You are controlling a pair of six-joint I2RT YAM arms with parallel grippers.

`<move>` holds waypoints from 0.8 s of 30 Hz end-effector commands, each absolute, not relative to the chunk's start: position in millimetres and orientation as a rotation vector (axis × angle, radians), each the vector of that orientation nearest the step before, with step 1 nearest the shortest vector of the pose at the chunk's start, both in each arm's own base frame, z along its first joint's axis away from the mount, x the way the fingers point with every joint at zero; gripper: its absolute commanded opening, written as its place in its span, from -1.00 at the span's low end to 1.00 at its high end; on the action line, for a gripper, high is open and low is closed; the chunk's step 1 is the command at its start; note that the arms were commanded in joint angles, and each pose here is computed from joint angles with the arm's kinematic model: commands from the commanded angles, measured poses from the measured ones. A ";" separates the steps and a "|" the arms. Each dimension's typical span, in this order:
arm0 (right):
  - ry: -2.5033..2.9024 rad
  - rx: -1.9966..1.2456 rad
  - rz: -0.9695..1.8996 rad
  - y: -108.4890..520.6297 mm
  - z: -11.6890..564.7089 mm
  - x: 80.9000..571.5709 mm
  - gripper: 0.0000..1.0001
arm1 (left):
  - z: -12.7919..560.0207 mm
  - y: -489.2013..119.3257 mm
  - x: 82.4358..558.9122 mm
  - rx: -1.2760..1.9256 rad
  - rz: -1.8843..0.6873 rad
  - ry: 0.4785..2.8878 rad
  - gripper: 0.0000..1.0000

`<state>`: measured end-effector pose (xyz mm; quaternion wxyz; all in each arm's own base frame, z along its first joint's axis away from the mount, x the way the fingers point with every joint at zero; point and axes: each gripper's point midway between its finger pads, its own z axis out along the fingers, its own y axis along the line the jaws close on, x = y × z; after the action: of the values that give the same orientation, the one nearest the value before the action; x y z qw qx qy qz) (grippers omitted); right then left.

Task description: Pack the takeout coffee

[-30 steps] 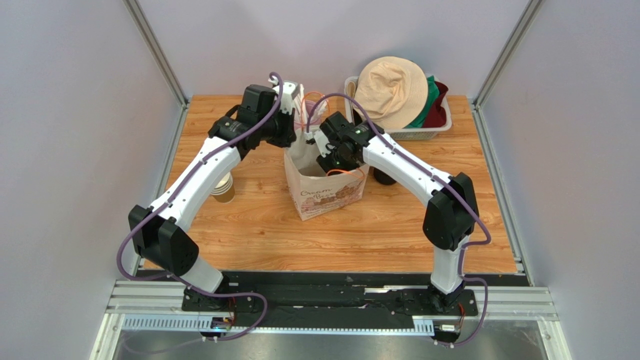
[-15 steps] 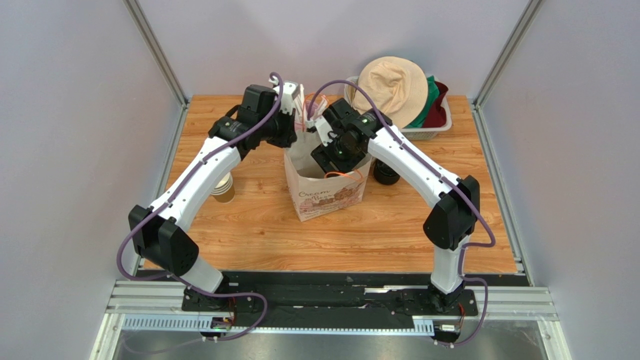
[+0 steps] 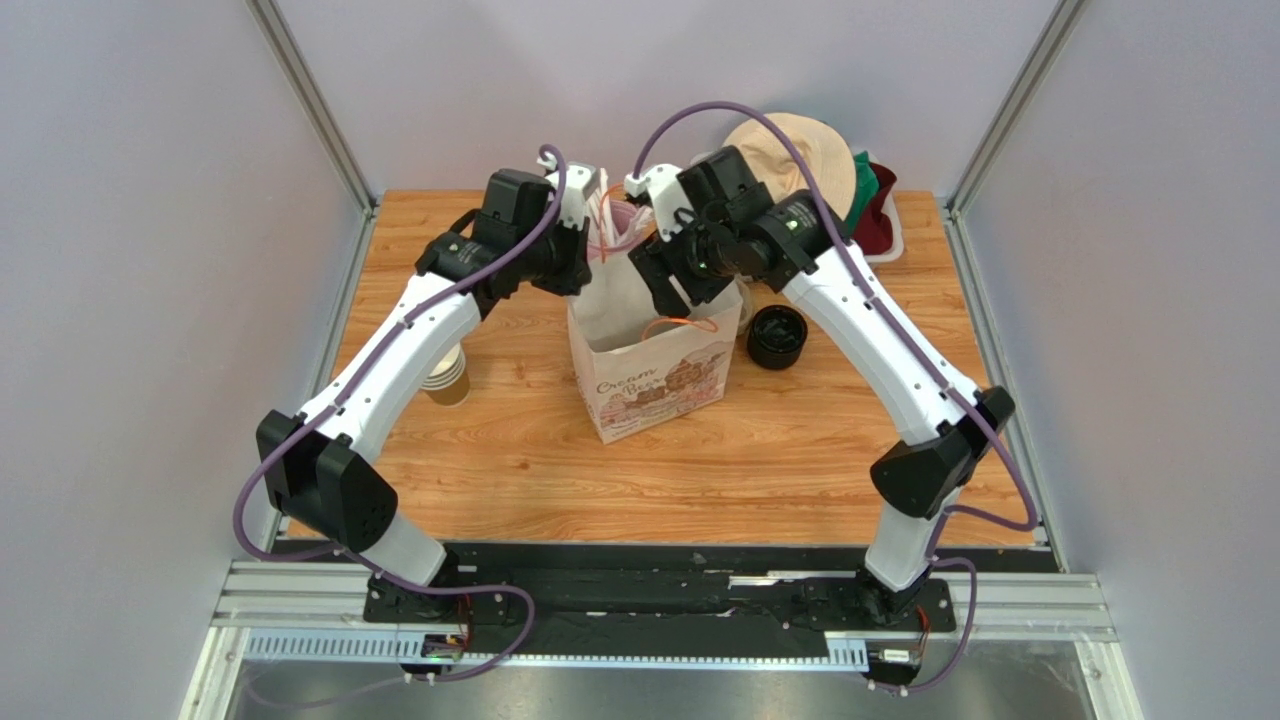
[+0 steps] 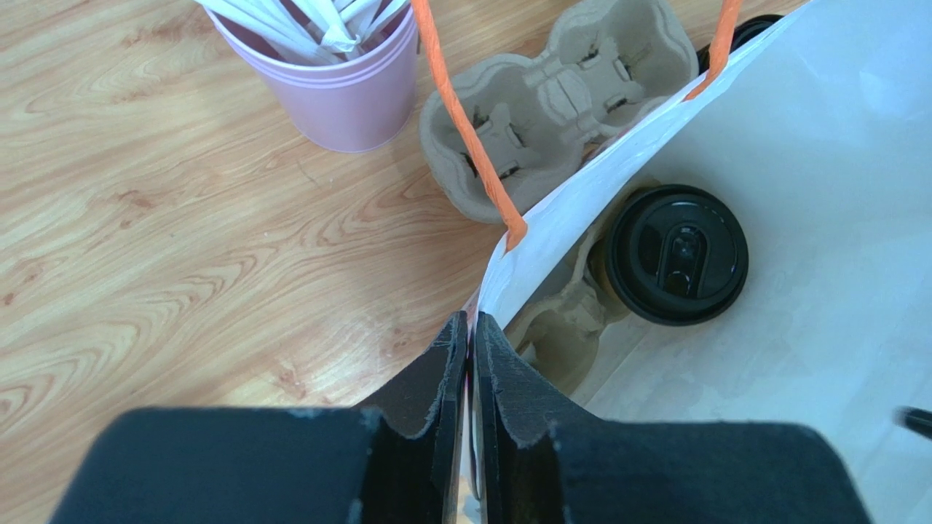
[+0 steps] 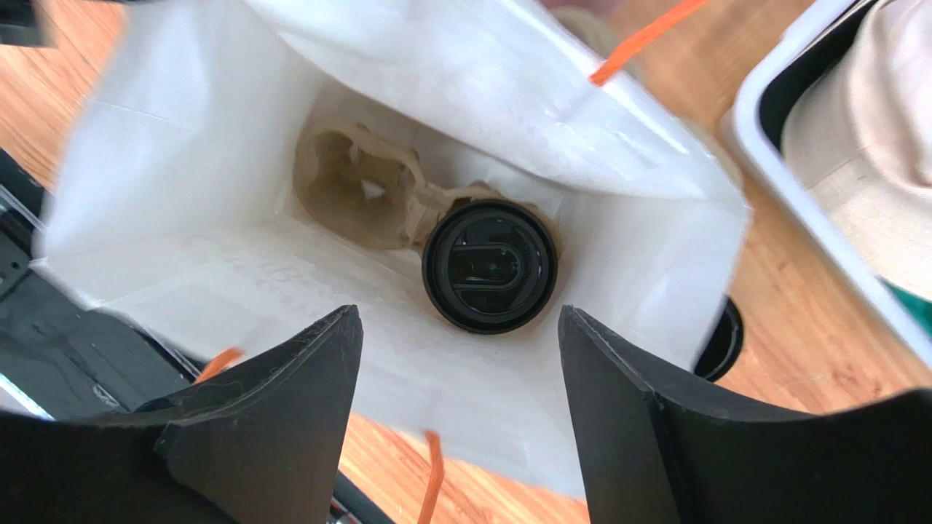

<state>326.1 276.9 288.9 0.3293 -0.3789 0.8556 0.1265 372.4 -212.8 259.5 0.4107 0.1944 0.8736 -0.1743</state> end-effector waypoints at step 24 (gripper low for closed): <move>2.208 -0.726 0.515 251.9 291.7 369.3 0.03 | 292.4 -199.0 353.1 0.596 -0.390 2.159 -0.69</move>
<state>368.3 238.6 279.7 0.3528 -0.2902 0.8730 0.1710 354.6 -201.2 270.3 0.3966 0.2290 0.8752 -0.1560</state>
